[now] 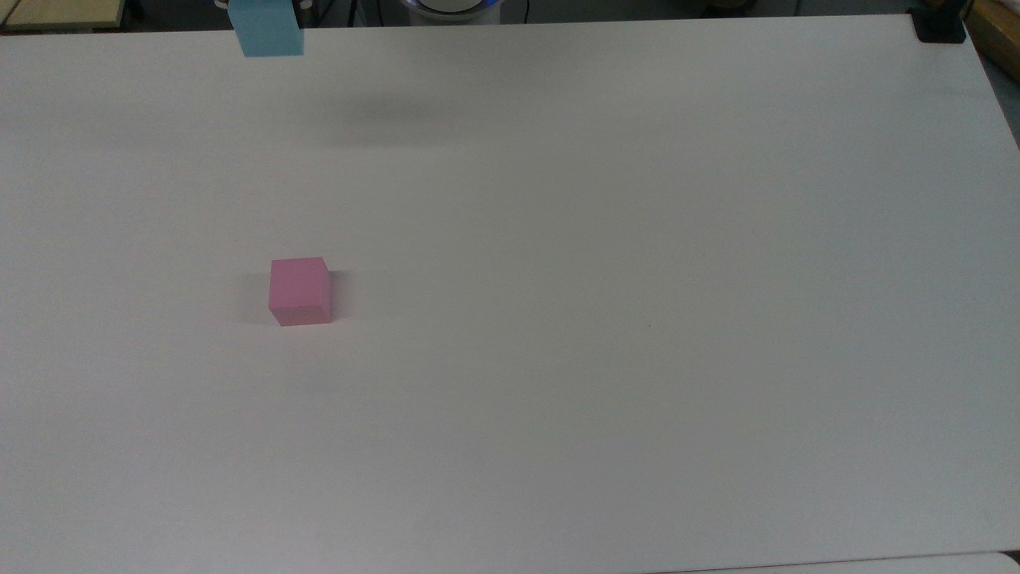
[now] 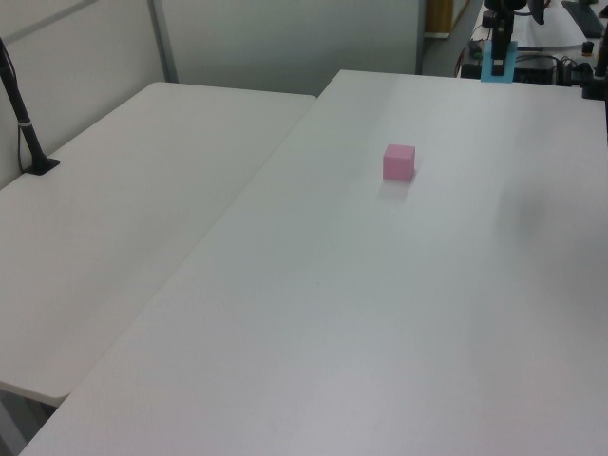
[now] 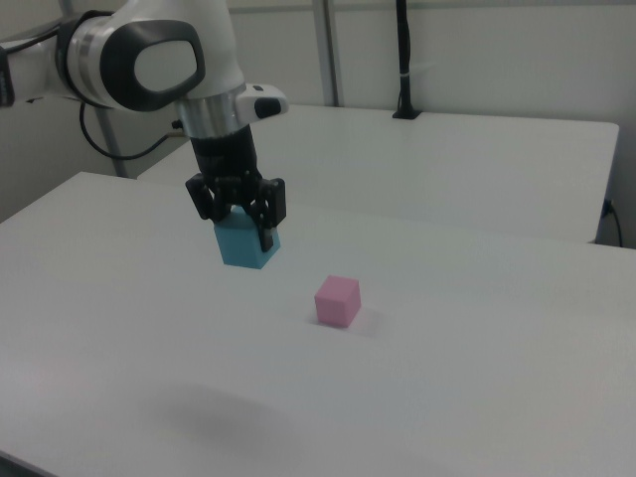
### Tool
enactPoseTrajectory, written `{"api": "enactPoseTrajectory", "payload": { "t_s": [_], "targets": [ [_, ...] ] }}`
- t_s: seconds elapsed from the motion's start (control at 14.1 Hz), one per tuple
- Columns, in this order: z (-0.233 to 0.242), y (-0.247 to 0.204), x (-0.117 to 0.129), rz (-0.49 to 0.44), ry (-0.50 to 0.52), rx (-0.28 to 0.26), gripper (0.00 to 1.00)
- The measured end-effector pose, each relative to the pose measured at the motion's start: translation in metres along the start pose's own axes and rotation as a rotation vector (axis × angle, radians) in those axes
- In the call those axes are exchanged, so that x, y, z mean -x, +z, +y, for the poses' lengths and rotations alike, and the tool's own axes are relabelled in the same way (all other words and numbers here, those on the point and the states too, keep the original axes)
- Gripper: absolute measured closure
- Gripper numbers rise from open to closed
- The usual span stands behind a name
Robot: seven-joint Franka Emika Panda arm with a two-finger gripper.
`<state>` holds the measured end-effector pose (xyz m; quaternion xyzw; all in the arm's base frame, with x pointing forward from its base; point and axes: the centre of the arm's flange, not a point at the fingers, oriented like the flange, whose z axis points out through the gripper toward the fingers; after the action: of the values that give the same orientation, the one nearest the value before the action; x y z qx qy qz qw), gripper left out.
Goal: Put blue cube on pink cube
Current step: 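Carry the light-blue cube over the pink cube and lower it onto it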
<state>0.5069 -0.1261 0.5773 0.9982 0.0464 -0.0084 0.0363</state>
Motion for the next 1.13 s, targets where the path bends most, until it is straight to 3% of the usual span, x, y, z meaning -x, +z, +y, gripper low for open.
{"api": "enactPoseTrajectory", "payload": {
  "t_s": [0.21,0.35,0.71,1.13],
  "targets": [
    [-0.005,-0.007,-0.028,0.030,-0.016,-0.020,0.40],
    [-0.014,-0.002,-0.065,0.036,-0.031,-0.021,0.40],
    [-0.035,0.064,-0.156,0.038,-0.026,-0.023,0.40],
    [-0.016,0.142,-0.187,0.028,-0.006,-0.008,0.40]
  ]
}}
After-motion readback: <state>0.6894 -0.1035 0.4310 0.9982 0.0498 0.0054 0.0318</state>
